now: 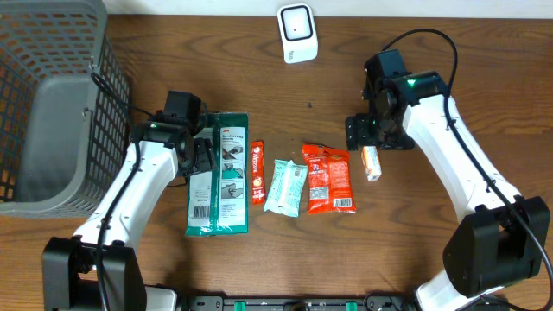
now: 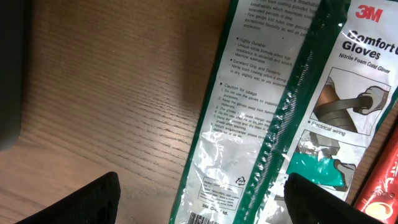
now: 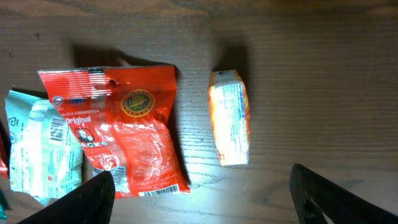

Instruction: Scan the item barcode

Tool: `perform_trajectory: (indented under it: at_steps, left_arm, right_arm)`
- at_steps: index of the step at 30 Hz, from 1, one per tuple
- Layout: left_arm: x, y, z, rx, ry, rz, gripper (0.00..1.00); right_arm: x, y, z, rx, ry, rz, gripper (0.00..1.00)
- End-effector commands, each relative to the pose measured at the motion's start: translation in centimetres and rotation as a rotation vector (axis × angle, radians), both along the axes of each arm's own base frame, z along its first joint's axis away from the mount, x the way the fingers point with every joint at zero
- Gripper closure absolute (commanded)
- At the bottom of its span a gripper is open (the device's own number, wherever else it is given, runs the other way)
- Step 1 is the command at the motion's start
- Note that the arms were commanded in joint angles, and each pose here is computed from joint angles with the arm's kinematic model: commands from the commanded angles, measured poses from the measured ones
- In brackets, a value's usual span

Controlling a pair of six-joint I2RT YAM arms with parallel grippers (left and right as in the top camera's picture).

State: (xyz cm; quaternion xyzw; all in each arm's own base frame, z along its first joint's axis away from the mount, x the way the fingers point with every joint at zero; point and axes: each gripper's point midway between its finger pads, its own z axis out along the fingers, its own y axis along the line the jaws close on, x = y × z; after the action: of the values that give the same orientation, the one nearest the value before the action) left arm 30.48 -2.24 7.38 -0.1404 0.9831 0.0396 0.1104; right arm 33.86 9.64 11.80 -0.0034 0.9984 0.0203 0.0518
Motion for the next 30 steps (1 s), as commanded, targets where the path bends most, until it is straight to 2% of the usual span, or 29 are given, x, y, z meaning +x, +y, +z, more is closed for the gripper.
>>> perform_trajectory:
  at_steps: [1, 5, 9, 14, 16, 17, 30]
  left_arm:
    - [0.5, 0.2, 0.7, 0.003, -0.023, 0.002, 0.15]
    - [0.5, 0.2, 0.7, 0.003, -0.023, 0.002, 0.15]
    - [0.5, 0.2, 0.7, 0.003, -0.023, 0.002, 0.15]
    - [0.5, 0.2, 0.7, 0.003, -0.023, 0.002, 0.15]
    - [0.5, 0.2, 0.7, 0.003, -0.023, 0.002, 0.15]
    - [0.5, 0.2, 0.7, 0.003, -0.023, 0.003, 0.15]
    - [0.5, 0.2, 0.7, 0.003, -0.023, 0.002, 0.15]
  right_arm:
    - [-0.5, 0.0, -0.6, -0.007, 0.018, 0.018, 0.15]
    - [-0.5, -0.3, -0.8, -0.022, 0.017, 0.016, 0.18]
    - [-0.8, -1.1, -1.5, -0.071, 0.022, 0.012, 0.29]
    - [-0.6, -1.7, -3.5, -0.098, 0.001, 0.012, 0.33]
    - [-0.4, -1.6, -4.2, -0.091, -0.013, 0.014, 0.43]
    - [-0.3, -1.5, -4.4, -0.088, -0.016, 0.014, 0.44]
    - [-0.8, -1.7, -7.8, -0.093, -0.036, 0.08, 0.46]
